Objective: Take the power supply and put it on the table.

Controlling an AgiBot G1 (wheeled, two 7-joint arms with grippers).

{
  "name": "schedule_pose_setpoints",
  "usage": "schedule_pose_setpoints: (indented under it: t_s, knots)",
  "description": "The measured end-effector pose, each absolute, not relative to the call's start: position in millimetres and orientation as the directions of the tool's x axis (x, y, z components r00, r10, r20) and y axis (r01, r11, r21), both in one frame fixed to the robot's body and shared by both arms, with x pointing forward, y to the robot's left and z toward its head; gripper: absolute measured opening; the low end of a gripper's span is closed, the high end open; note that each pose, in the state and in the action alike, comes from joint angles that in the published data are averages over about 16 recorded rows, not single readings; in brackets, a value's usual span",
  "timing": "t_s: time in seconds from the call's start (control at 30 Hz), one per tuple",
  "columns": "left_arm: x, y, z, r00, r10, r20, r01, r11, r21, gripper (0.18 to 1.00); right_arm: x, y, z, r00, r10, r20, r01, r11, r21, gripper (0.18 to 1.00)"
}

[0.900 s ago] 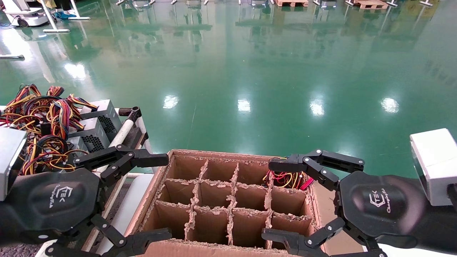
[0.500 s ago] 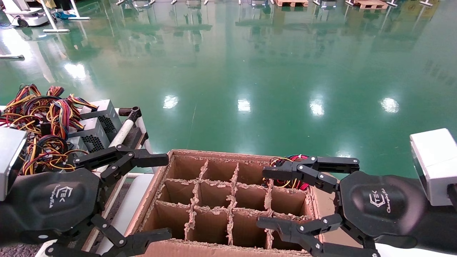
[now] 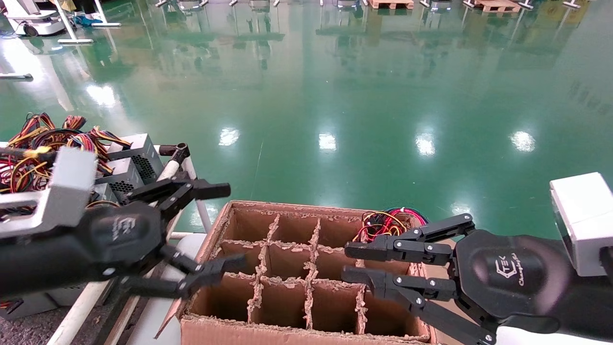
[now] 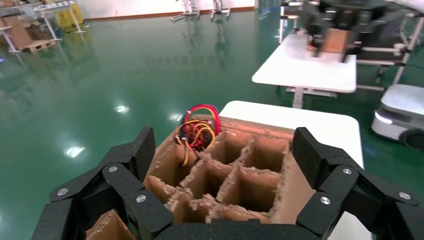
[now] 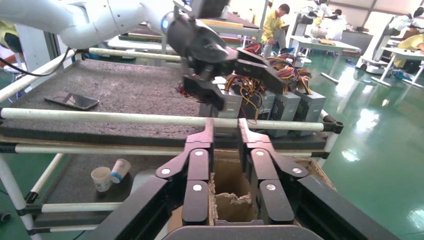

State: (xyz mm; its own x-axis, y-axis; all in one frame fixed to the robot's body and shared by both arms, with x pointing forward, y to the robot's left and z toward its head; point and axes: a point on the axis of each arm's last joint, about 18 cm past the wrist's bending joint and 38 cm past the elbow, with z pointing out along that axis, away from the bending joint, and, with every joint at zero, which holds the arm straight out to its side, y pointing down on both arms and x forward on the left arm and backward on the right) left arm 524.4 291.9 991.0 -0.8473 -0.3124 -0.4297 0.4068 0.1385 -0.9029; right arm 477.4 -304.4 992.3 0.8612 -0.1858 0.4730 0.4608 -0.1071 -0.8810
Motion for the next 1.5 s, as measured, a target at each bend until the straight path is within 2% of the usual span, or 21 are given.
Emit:
schedule_pose_setpoints:
  t_s: [0.13,0.33,0.53,1.1,1.5]
  knots:
    - [542,283,988,-0.852,-0.324,-0.412,0.387,0.141,-0.911,1.001,477,-304,992,0.861,-0.186,0.473,0.461,-0.107,-0.881,0.303]
    - [574,265,981,-0.862,-0.330,-0.384,0.356,0.145,-0.923,1.001,477,-304,992,0.861,-0.186,0.473,0.461,-0.107,-0.881,0.237]
    - [606,240,974,-0.869,-0.313,-0.384,0.350,0.163,-0.923,1.001,477,-304,992,0.861,-0.186,0.473,0.461,-0.107,-0.881,0.202]
    - [657,161,951,-0.851,-0.192,-0.489,0.448,0.219,-0.867,1.001,477,-304,992,0.861,-0.186,0.473,0.461,-0.107,-0.881,0.191]
    - [695,127,936,-0.798,-0.284,-0.531,0.453,0.298,-0.840,1.001,477,-304,992,0.861,-0.186,0.473,0.461,-0.107,-0.881,0.191]
